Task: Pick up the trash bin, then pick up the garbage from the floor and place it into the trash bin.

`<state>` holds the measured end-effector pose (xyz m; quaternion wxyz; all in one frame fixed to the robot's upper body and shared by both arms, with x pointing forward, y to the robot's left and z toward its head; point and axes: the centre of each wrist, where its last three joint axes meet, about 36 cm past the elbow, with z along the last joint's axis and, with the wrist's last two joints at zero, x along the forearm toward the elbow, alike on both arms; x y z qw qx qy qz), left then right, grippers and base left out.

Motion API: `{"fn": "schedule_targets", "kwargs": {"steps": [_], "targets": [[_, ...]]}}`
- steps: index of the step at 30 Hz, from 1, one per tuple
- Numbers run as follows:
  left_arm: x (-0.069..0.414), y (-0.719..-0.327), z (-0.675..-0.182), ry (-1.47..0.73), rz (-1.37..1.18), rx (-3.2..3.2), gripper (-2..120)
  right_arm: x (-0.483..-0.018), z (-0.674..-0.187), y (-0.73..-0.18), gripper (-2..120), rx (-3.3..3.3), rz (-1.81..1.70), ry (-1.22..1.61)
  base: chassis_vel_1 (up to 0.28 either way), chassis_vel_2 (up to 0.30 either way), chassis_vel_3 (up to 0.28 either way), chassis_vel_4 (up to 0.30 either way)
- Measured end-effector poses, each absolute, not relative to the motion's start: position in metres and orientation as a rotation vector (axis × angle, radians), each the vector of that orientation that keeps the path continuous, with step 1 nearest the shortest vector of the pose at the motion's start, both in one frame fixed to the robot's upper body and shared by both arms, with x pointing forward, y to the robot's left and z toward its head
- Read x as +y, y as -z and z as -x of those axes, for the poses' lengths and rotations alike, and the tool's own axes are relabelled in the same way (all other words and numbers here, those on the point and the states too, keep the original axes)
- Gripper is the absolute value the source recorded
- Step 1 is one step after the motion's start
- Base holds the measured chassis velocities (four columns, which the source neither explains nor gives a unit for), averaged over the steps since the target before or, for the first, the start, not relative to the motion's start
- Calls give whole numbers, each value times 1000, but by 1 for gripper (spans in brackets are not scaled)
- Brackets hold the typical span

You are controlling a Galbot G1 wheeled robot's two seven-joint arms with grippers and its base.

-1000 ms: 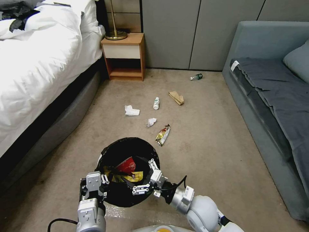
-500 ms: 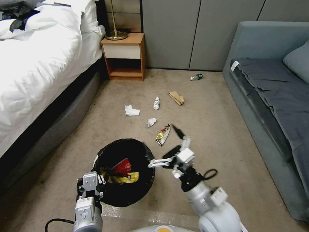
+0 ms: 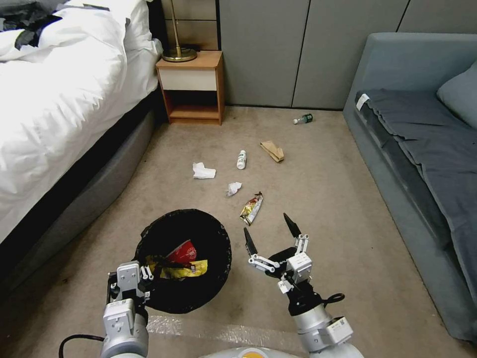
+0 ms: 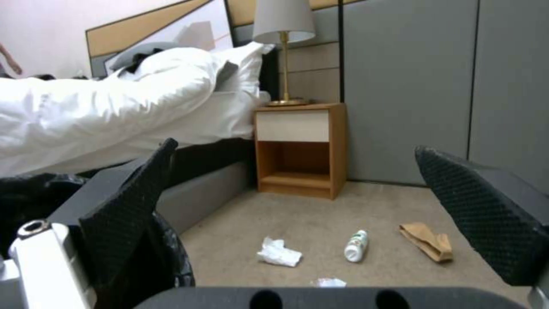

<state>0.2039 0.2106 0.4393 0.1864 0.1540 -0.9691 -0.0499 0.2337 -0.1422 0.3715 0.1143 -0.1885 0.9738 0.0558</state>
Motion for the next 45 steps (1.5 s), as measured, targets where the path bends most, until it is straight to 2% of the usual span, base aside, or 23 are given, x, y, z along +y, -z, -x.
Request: {"fn": "schedule_targets", "kwargs": {"steps": [12,36,45], "targets": [[208,-438,-205,132,-433,-2727,1,-148,-243,-373,100,2844,539,-158,-14,21,18,-19],[206,-438,-204,129,-428,-2727,1,-156,-247,-380,100,2831,523,-139,-149,144,144,-142],[206,-438,-204,126,-427,-2728,1,-156,-248,-381,100,2823,530,-138,-37,20,23,-24]]}}
